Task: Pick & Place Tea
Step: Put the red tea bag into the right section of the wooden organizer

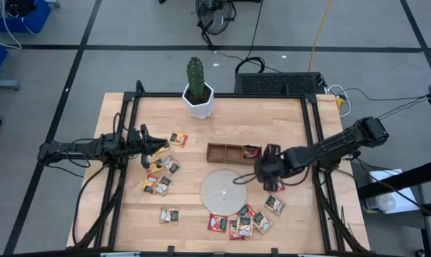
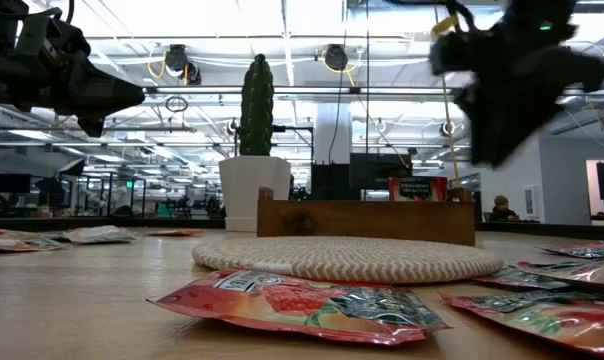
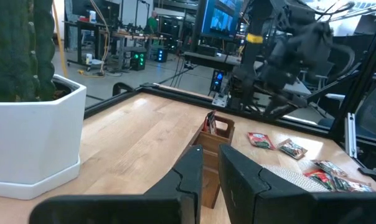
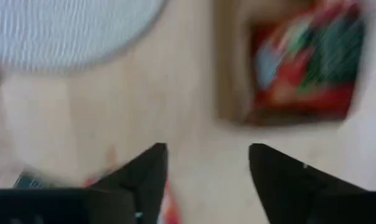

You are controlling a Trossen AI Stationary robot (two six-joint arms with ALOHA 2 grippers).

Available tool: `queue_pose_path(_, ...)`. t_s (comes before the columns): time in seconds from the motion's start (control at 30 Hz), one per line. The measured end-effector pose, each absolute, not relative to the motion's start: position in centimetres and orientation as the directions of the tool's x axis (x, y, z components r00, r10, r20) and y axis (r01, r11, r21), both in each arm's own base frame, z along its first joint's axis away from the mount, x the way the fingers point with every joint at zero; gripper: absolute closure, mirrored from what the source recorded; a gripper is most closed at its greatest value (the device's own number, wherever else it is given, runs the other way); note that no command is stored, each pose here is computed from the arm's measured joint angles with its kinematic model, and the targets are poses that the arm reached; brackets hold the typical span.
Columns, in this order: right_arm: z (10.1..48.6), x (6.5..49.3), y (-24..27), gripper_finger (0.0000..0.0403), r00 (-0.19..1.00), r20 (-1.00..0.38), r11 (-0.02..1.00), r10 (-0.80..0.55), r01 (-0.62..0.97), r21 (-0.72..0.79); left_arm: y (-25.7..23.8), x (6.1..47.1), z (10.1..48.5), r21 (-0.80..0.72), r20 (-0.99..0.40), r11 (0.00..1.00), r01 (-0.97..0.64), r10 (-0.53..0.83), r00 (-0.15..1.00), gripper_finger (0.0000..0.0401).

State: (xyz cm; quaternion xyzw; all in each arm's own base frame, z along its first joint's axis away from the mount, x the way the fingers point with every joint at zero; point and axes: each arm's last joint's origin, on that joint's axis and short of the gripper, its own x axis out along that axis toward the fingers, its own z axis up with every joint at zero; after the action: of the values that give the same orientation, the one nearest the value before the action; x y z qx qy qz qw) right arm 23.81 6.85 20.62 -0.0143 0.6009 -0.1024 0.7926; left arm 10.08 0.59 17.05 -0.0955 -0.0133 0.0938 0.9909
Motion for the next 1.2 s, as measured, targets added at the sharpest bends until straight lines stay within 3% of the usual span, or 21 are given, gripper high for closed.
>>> queue_pose_path(0.1, 19.1, 22.8, 7.7, 0.0153, 0.174, -0.976, 0.984, -0.129, 0.146, -0.104, 0.6, 10.1, 17.1, -0.192, 0.008, 0.964, -0.183, 0.189, 0.982, 0.0350)
queue_pose_path(0.23, 17.2, 21.4, 8.4, 0.0141, 0.135, -0.987, 0.990, -0.085, 0.126, -0.068, 0.6, 10.1, 17.1, -0.192, 0.009, 0.964, -0.184, 0.189, 0.982, 0.0350)
queue_pose_path(0.4, 15.4, 20.2, 8.4, 0.0147, 0.081, -0.996, 0.990, -0.044, 0.139, -0.033, 0.6, 10.1, 17.1, -0.192, 0.008, 0.964, -0.184, 0.189, 0.982, 0.0350)
queue_pose_path(0.67, 13.0, 19.4, 7.9, 0.0149, 0.128, -0.992, 0.993, 0.005, 0.113, 0.019, 0.6, 10.1, 17.0, -0.191, 0.008, 0.964, -0.184, 0.189, 0.982, 0.0350)
queue_pose_path(1.0, 11.9, 18.4, 7.1, 0.0151, 0.065, -0.998, 0.991, 0.023, 0.132, 0.032, 0.6, 10.1, 17.1, -0.192, 0.008, 0.964, -0.183, 0.188, 0.982, 0.0350)
queue_pose_path(1.2, 12.0, 18.4, 7.1, 0.0188, 0.065, -0.997, 0.992, 0.037, 0.121, 0.045, 0.6, 10.1, 17.1, -0.192, 0.008, 0.964, -0.184, 0.189, 0.982, 0.0350)
